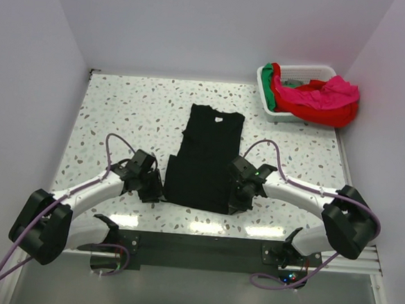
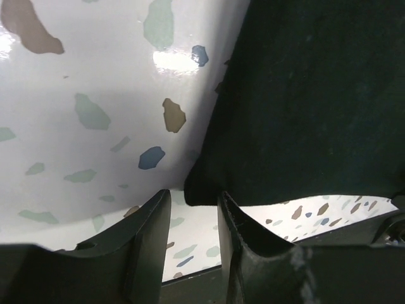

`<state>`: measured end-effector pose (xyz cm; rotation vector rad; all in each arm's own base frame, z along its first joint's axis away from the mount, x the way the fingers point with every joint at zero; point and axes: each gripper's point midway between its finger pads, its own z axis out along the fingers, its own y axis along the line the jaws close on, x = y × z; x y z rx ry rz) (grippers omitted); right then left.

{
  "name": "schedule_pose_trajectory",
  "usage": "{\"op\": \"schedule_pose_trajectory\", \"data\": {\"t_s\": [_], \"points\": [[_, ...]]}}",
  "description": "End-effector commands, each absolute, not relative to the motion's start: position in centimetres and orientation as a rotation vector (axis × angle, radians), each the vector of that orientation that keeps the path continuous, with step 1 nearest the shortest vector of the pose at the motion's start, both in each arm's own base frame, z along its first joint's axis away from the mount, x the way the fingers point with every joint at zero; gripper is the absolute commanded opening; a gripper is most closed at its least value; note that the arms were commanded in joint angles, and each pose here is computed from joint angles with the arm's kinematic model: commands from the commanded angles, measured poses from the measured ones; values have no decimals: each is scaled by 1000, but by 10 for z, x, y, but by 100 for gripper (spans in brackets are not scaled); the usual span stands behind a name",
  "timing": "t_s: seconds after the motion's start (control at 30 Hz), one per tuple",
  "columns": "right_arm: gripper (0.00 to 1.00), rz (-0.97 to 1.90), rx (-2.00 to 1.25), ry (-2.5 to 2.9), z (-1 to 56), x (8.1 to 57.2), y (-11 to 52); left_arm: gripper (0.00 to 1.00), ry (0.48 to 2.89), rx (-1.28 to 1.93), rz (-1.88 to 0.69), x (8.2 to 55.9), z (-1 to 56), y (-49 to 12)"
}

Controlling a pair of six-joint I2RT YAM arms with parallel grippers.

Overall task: Fold and stack the t-shirts
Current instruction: Fold the tshirt

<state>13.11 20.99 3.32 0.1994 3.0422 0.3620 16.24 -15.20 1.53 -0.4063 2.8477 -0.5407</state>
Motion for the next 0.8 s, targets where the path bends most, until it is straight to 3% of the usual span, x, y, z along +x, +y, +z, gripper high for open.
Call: {"op": "schedule_pose_trajectory", "data": {"t_s": [0.0, 0.2, 0.37, 0.77], "points": [[0, 390, 188, 3012, 37, 133, 210, 40, 2850, -413, -558, 159, 6, -156], [0, 388, 179, 3011, 37, 134, 211, 25, 2862, -406, -545, 154, 0, -154], [0, 373, 153, 3011, 40, 134, 208, 0, 2868, -402, -589, 149, -4, -158], [0, 316, -65, 3050, 79, 124, 195, 0, 2765, -310, -646, 174, 69, -170]]}}
